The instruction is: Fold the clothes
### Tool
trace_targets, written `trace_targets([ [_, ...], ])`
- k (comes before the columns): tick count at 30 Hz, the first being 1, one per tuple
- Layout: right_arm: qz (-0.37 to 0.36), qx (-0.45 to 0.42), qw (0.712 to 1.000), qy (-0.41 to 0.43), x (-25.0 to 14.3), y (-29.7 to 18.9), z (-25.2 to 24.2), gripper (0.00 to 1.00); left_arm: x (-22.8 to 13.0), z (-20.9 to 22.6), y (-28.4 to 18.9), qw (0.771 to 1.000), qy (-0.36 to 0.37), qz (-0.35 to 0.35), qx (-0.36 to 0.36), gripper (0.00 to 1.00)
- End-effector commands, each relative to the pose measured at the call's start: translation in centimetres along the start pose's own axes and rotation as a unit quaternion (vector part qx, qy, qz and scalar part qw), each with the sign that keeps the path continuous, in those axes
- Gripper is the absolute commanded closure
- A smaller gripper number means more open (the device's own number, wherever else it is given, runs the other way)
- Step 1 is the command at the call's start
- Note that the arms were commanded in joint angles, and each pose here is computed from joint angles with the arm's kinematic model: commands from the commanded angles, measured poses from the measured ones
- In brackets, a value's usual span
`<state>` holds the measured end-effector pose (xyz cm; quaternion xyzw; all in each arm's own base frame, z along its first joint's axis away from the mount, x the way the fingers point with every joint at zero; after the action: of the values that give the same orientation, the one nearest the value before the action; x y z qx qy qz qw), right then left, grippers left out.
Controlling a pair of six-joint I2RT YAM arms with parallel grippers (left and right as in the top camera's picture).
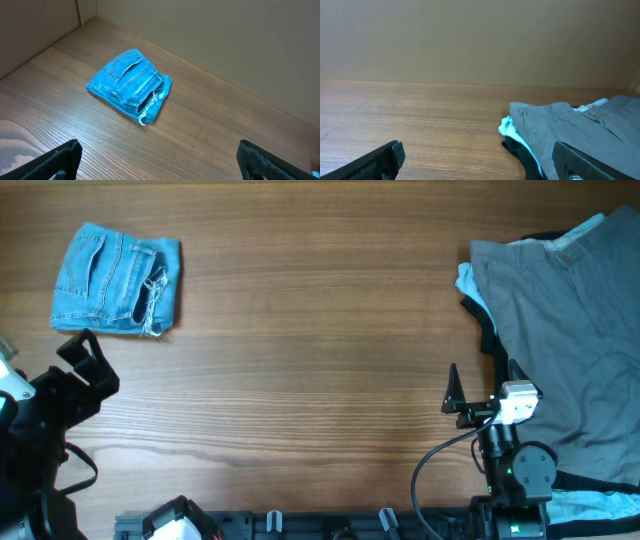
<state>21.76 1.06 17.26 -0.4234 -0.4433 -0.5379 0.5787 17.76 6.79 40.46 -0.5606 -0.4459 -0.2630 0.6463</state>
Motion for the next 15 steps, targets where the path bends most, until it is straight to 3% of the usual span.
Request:
trace_targets([
  [1, 0.001, -0.01, 1.0, 0.006, -0.1, 0.0, -0.3, 0.0, 0.0, 0.0, 0.0, 1.0, 0.004, -0.002, 0.002, 0.0],
  [11, 0.001, -0.01, 1.0, 0.006, -0.1, 0.0, -0.3, 0.0, 0.0, -1.3, -2.2, 0.998, 0.044, -0.034, -0.001, 0.0],
  [15, 0.001, -0.01, 1.0, 0.006, -0.1, 0.0, -0.3, 0.0, 0.3, -4.9, -4.3, 0.984, 0.087, -0.115, -0.101, 0.0],
])
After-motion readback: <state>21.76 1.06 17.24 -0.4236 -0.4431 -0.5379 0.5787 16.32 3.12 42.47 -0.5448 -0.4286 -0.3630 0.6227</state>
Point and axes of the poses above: each gripper's point midway between its finger pads, its own y axis out along the fingers, its own z axis along the line the jaws close on, x = y × z, the point moved 3 cm from there along -y, back along the fingers, and after that the axes turned 15 degrees about y, right-handed, at the moved point
